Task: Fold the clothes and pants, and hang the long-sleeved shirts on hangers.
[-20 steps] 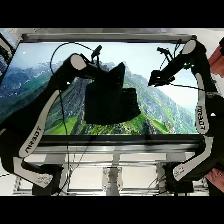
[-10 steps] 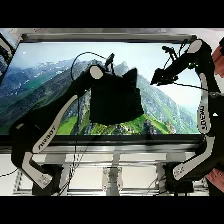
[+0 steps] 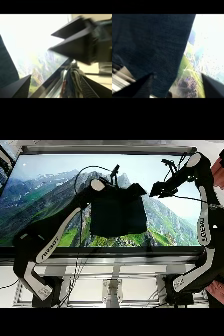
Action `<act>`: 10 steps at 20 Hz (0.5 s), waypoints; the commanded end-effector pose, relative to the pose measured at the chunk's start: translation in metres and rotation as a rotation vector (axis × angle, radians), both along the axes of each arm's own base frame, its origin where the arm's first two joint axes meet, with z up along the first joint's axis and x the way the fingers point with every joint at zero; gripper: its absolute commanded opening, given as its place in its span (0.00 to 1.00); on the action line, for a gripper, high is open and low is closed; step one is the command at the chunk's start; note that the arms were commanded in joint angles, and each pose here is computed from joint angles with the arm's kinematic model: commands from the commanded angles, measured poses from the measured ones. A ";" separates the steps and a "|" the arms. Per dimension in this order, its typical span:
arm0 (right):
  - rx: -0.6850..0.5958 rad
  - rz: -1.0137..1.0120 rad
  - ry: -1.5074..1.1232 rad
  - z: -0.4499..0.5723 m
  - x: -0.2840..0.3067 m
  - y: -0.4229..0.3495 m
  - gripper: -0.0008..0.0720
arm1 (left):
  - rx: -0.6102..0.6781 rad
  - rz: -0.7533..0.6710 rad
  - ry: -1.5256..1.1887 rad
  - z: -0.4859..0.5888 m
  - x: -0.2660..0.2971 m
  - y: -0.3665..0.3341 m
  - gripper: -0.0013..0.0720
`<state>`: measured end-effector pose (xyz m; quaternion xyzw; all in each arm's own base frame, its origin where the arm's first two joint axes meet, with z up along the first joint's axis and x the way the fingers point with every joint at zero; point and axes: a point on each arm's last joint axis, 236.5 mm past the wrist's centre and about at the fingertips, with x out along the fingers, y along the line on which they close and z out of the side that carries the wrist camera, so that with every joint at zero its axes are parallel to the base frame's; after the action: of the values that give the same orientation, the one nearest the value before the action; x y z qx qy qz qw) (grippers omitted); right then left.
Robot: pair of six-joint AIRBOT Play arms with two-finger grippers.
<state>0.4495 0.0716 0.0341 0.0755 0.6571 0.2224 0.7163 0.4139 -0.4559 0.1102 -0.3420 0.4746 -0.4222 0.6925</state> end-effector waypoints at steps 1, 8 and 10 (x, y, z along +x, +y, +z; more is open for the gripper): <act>0.056 0.075 0.024 -0.025 -0.012 0.012 0.97 | 0.083 -0.085 -0.032 -0.004 -0.004 0.034 0.95; 0.106 0.132 0.096 -0.092 -0.025 0.036 0.97 | 1.074 0.000 0.037 -0.064 -0.024 0.258 0.95; 0.101 0.168 0.104 -0.104 -0.027 0.054 0.97 | 1.178 0.031 0.029 -0.052 -0.035 0.289 0.95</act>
<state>0.4241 0.1070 -0.0510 0.0767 0.6838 0.2946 0.6631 0.3862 -0.2568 0.0510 -0.0122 0.6190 -0.2143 0.7555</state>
